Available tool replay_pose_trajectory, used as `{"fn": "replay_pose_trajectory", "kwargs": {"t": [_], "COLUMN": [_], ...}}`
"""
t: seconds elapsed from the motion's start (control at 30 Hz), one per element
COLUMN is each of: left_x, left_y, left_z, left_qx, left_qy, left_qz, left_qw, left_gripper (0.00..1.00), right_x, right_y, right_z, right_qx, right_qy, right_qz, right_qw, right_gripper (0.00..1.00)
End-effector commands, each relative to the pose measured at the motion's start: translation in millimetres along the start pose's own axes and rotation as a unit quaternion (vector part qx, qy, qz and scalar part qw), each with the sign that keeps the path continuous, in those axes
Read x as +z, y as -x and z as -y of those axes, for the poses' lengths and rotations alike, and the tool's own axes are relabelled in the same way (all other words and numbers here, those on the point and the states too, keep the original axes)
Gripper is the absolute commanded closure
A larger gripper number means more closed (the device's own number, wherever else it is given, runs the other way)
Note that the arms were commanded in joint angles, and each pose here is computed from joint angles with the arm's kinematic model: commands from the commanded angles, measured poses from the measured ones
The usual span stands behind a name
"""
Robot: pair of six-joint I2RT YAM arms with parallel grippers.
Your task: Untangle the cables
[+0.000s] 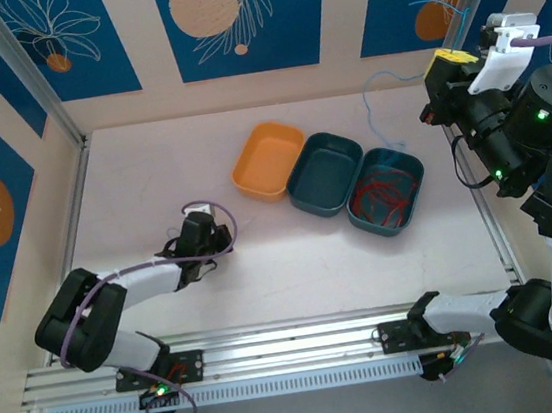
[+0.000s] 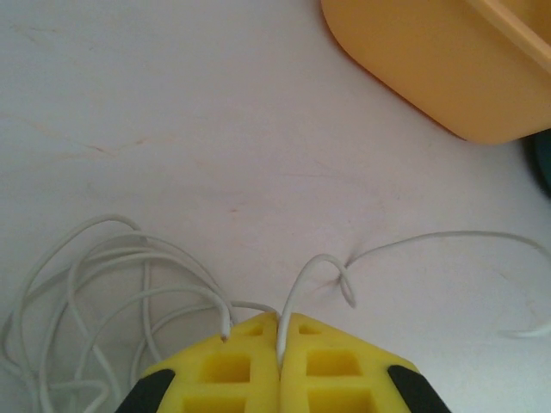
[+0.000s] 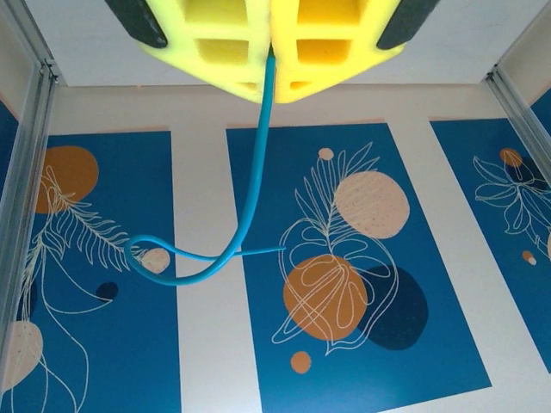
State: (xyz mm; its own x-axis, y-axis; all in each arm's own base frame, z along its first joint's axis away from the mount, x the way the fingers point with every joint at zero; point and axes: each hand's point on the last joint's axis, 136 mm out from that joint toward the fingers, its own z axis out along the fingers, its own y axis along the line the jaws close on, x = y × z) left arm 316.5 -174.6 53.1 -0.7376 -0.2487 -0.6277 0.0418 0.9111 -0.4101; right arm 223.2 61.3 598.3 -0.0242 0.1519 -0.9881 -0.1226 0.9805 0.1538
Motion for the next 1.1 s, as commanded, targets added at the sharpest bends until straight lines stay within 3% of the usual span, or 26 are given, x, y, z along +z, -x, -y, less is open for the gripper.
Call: {"fn": "replay_pose_trajectory", "kwargs": {"t": [0.0, 0.1, 0.13, 0.37, 0.6, 0.9, 1.07], "left_x": [-10.6, -17.0, -19.4, -45.5, -88.4, -130.3, -139.8], "left_y": [7.5, 10.6, 11.9, 26.0, 52.3, 72.4, 78.7], "left_z": [1.7, 8.1, 11.6, 39.4, 53.3, 25.3, 17.8], "left_qx": [-0.004, 0.010, 0.012, 0.016, 0.017, 0.019, 0.025], "left_qy": [-0.005, -0.015, -0.023, -0.084, -0.093, -0.005, 0.013], "left_qz": [0.007, 0.003, 0.003, 0.013, 0.037, 0.076, 0.097], "left_qw": [1.000, 1.000, 1.000, 0.996, 0.995, 0.997, 0.995], "left_gripper": [1.00, 0.99, 0.94, 0.47, 0.00, 0.00, 0.00], "right_x": [14.1, 26.3, 30.7, 82.7, 142.8, 212.1, 235.1], "right_y": [-1.8, -5.5, -7.1, -28.1, -53.8, -106.0, -133.7], "right_z": [-7.5, -22.8, -28.7, -63.4, -99.8, -120.4, -126.7], "right_qx": [-0.010, -0.010, -0.011, -0.006, 0.020, 0.014, 0.012], "right_qy": [-0.001, 0.024, 0.034, 0.075, 0.133, 0.125, 0.124], "right_qz": [-0.005, -0.010, -0.013, -0.053, -0.096, -0.148, -0.177], "right_qw": [1.000, 1.000, 0.999, 0.996, 0.986, 0.981, 0.976], "right_gripper": [1.00, 1.00, 1.00, 1.00, 1.00, 1.00, 1.00]}}
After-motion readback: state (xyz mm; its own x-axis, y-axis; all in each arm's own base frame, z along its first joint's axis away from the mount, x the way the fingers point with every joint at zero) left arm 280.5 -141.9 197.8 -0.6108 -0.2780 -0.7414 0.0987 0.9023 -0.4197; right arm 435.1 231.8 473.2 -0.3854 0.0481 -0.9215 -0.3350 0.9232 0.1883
